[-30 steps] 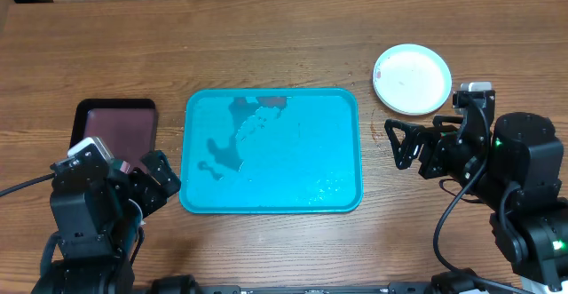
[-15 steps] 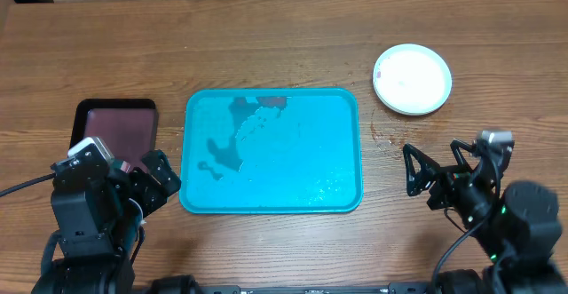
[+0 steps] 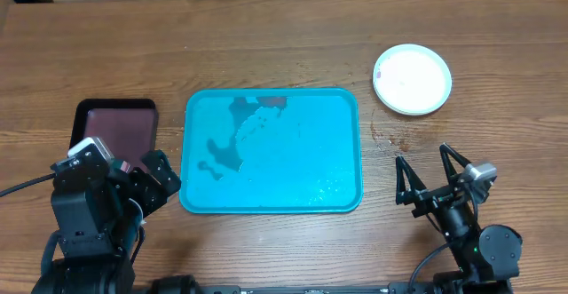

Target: Clean dirty plates on tray and stack at the side

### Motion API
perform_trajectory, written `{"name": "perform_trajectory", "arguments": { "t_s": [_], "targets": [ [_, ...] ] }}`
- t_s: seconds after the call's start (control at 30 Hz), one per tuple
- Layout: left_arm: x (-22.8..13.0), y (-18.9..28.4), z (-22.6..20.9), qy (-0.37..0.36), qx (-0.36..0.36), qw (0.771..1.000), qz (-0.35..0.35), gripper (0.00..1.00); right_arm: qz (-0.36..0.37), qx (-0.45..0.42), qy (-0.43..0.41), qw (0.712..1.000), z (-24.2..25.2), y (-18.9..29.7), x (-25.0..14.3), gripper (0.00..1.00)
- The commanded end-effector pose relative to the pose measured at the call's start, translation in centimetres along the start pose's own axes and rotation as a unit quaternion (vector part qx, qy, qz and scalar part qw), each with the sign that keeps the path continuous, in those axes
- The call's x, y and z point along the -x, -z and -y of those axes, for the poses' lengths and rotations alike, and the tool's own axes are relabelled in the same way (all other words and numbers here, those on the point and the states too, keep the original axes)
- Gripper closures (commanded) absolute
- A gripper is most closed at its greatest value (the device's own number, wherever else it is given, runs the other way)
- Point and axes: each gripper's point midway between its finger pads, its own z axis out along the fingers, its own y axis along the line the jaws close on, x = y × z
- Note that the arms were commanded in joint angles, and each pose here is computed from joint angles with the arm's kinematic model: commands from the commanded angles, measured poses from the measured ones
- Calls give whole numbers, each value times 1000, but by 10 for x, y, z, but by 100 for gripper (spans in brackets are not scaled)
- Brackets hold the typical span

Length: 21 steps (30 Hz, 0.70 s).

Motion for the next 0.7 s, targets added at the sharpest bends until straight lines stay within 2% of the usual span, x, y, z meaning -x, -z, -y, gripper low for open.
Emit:
{"name": "perform_trajectory", "arguments": {
  "t_s": [0.0,0.17,0.33,0.53,0.67],
  "targets": [
    [0,-1,-2,2,6,1000,2,0,20,-8,4,1000,7,0,-6,0],
    [0,-1,-2,2,6,1000,2,0,64,-16,13,998,16,2,-4,0],
    [0,-1,-2,2,6,1000,2,0,71,-47,11,996,28,4,-1,0],
    [0,-1,-2,2,6,1000,2,0,23,-125,-4,992,59,7,-27,0],
    [0,-1,-2,2,6,1000,2,0,21,-140,14,990,64,8,-28,0]
  ]
}}
